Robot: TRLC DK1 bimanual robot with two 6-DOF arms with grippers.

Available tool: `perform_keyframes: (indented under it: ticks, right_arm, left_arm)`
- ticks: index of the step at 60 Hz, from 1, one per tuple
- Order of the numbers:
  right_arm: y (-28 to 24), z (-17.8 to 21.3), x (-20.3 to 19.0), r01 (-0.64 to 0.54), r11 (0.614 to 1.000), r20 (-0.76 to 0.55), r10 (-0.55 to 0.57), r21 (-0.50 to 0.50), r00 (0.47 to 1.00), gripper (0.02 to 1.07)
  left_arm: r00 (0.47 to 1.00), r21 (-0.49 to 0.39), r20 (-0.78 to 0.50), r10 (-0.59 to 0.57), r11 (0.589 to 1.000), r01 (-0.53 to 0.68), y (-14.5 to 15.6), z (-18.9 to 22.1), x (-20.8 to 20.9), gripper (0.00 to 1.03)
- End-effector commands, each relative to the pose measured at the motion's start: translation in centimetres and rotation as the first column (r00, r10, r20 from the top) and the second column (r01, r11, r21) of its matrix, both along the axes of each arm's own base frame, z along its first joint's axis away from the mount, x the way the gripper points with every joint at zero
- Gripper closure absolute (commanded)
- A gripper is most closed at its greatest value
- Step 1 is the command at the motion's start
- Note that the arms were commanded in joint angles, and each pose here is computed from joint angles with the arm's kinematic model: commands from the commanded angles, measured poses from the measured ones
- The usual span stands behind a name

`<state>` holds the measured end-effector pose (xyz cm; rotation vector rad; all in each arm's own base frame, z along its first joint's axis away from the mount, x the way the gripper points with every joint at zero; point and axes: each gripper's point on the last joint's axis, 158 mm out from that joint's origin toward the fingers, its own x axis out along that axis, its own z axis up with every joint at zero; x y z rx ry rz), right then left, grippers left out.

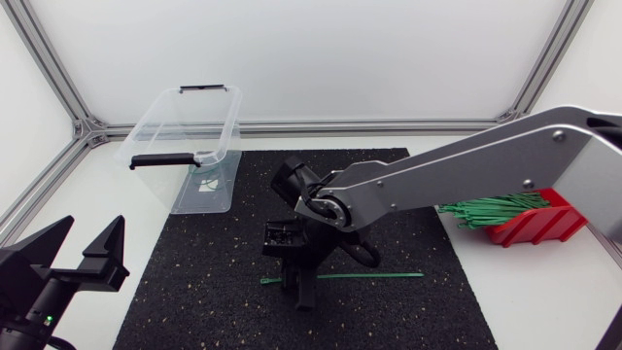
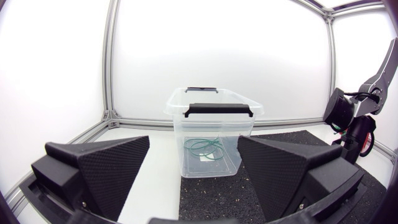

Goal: Take a green cable tie from the red box, thread the tail through the head to close it, then place it in the transparent bin on the left.

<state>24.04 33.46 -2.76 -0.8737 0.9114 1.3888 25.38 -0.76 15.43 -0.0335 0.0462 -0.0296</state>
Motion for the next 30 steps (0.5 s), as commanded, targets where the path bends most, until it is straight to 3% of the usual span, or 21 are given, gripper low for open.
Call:
perform_keyframes:
  ticks: [1, 14, 30]
  right_arm:
    - [-0.2, -1.1, -0.8, -0.02, 1.0, -0.015, 0.02, -0.023, 1.0, 0.7]
    - [-0.3, -1.4, -1.8, -0.038, 0.999, -0.026, 0.037, -0.035, 0.999, 0.84]
    - [-0.6, -1.3, -2.9, -0.054, 0.998, -0.032, 0.053, -0.043, 0.998, 0.89]
  left_arm:
    - [0.998, -0.018, -0.064, 0.005, 1.0, -0.006, 0.1, -2.5, 0.0, 0.04]
    - [0.998, -0.018, -0.064, 0.004, 1.0, -0.005, 0.1, -2.5, 0.0, 0.04]
    - [0.998, -0.018, -0.064, 0.005, 1.0, -0.006, 0.1, -2.5, 0.1, 0.04]
